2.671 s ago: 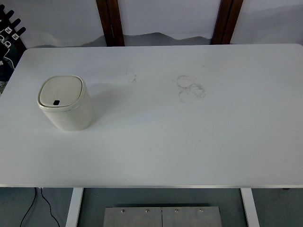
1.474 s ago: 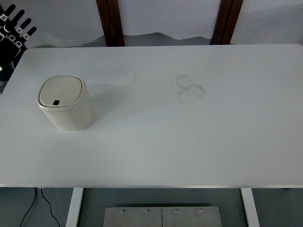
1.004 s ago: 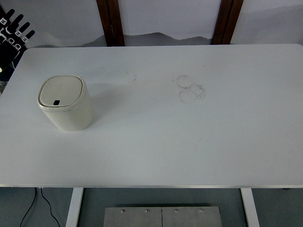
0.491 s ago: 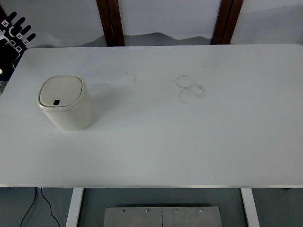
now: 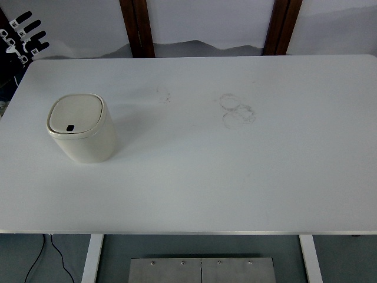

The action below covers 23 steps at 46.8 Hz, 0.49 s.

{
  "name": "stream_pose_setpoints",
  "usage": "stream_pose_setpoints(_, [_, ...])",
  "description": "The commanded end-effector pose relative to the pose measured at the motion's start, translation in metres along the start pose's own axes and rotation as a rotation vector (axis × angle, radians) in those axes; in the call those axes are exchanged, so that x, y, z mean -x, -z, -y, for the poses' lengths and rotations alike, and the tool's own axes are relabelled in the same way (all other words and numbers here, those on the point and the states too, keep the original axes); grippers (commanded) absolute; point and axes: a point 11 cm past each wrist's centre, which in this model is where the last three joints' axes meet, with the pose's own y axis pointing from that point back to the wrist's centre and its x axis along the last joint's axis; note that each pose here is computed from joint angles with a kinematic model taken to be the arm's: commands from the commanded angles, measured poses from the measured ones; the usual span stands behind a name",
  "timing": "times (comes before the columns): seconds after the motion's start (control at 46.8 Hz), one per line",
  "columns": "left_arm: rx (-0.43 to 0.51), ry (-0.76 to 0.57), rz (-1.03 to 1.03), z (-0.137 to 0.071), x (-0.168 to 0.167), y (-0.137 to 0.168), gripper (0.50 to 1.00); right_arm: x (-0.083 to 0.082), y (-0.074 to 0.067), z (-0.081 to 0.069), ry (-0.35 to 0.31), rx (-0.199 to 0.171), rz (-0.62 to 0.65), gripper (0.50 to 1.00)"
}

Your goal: Open trash bin

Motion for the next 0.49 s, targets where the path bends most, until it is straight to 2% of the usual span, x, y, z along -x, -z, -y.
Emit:
stream_pose_setpoints(0.0, [-0.035, 0.01, 0.049, -0.001, 0.002, 0.0, 1.0, 0.0, 0.0, 0.0, 0.0, 0.0, 0.0, 0.995])
stream_pose_setpoints(0.256, [-0.177, 0.035, 0.177, -0.008, 0.005, 0.015, 1.0, 0.0, 0.0, 0.0, 0.0, 0.0, 0.0, 0.995])
stream_pose_setpoints(0.47, [-0.219, 0.114, 0.239, 0.005, 0.03, 0.01, 1.0, 0.0, 0.0, 0.0, 0.0, 0.0, 0.0, 0.995])
